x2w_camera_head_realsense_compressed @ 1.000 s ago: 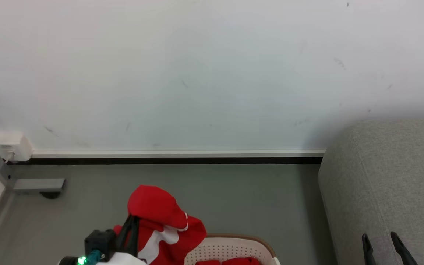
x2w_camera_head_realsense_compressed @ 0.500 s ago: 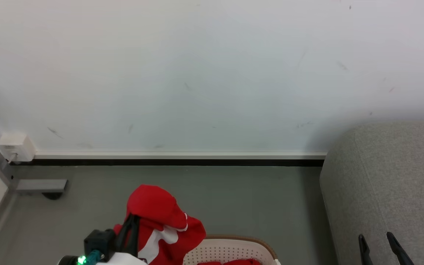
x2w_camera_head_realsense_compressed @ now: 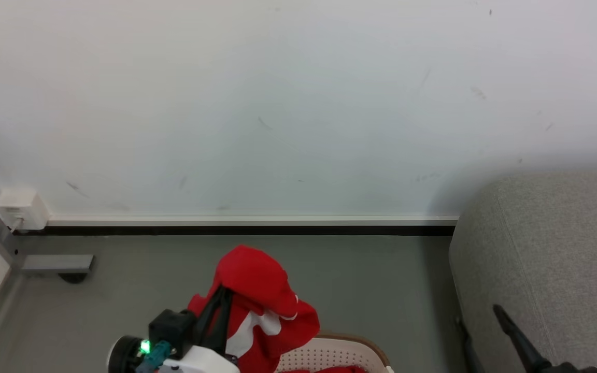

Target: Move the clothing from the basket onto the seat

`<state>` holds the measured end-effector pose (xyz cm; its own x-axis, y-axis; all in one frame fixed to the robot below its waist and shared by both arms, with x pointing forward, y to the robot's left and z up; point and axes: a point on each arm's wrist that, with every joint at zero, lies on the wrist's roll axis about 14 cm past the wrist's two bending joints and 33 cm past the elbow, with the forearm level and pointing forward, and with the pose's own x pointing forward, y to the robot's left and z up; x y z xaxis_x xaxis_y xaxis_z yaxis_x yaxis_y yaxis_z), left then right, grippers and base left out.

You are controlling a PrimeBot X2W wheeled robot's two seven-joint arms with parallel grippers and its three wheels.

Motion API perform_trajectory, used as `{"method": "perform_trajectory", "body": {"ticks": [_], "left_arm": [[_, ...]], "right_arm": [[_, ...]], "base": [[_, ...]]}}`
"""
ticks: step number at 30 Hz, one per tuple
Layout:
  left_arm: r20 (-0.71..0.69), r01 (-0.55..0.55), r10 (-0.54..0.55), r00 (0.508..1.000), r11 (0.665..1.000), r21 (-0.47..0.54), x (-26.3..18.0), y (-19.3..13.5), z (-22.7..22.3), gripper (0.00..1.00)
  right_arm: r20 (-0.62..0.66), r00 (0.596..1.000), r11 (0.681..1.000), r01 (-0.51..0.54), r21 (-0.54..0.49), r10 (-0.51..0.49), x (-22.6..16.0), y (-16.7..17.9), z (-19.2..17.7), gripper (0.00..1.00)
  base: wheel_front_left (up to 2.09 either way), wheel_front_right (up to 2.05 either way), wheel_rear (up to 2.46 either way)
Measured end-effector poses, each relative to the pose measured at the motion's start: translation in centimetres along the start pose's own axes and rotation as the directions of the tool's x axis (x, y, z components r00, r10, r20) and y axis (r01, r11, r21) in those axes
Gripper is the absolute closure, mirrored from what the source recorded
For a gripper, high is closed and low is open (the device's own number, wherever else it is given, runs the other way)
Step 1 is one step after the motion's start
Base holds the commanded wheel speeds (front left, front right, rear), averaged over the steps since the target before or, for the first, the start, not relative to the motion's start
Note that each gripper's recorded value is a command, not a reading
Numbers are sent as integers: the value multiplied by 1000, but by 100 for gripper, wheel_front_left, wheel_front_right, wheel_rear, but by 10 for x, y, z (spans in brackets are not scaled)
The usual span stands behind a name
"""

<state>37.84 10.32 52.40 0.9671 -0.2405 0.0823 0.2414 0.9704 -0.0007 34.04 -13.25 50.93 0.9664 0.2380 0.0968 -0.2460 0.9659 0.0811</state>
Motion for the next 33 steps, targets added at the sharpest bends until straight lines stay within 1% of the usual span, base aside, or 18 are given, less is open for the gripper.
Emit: {"method": "perform_trajectory", "body": {"ticks": [4, 8, 13, 18, 23, 26, 31, 32, 33], "left_arm": [[23, 70, -70, 997, 998, -5, 2, -22, 11, 100], [44, 141, -140, 989, 990, -4, 4, -46, 22, 100], [61, 221, -220, 974, 975, -12, 4, -75, 32, 100], [75, 324, -323, 943, 946, -5, -2, -108, 43, 100], [82, 447, -445, 892, 895, -5, -15, -143, 53, 100], [85, 496, -494, 866, 868, -6, -21, -157, 58, 100], [89, 557, -552, 829, 829, -40, -29, -174, 63, 100], [86, 565, -561, 824, 823, -47, -31, -177, 63, 100], [85, 573, -568, 818, 818, -51, -32, -180, 62, 100]], "right_arm": [[20, 993, 993, -119, -8, 120, 4, 36, 7, 0], [39, 967, 968, -250, -13, 251, 7, 78, 13, 0], [49, 936, 937, -349, -9, 349, 7, 110, 16, 0], [46, 930, 931, -364, -9, 364, 11, 113, 16, 0], [37, 931, 932, -363, -21, 363, 13, 109, 15, 0], [28, 931, 931, -363, -29, 364, 14, 108, 13, 0], [18, 931, 931, -364, -19, 365, 14, 108, 9, 0], [16, 931, 931, -364, -14, 365, 14, 109, 9, 39], [14, 931, 931, -365, -5, 365, 14, 110, 7, 73]], "base": [[0, 0, 0], [0, 0, 0], [0, 0, 0], [0, 0, 0], [0, 0, 0], [0, 0, 0], [0, 0, 0], [0, 0, 0], [0, 0, 0]]}}
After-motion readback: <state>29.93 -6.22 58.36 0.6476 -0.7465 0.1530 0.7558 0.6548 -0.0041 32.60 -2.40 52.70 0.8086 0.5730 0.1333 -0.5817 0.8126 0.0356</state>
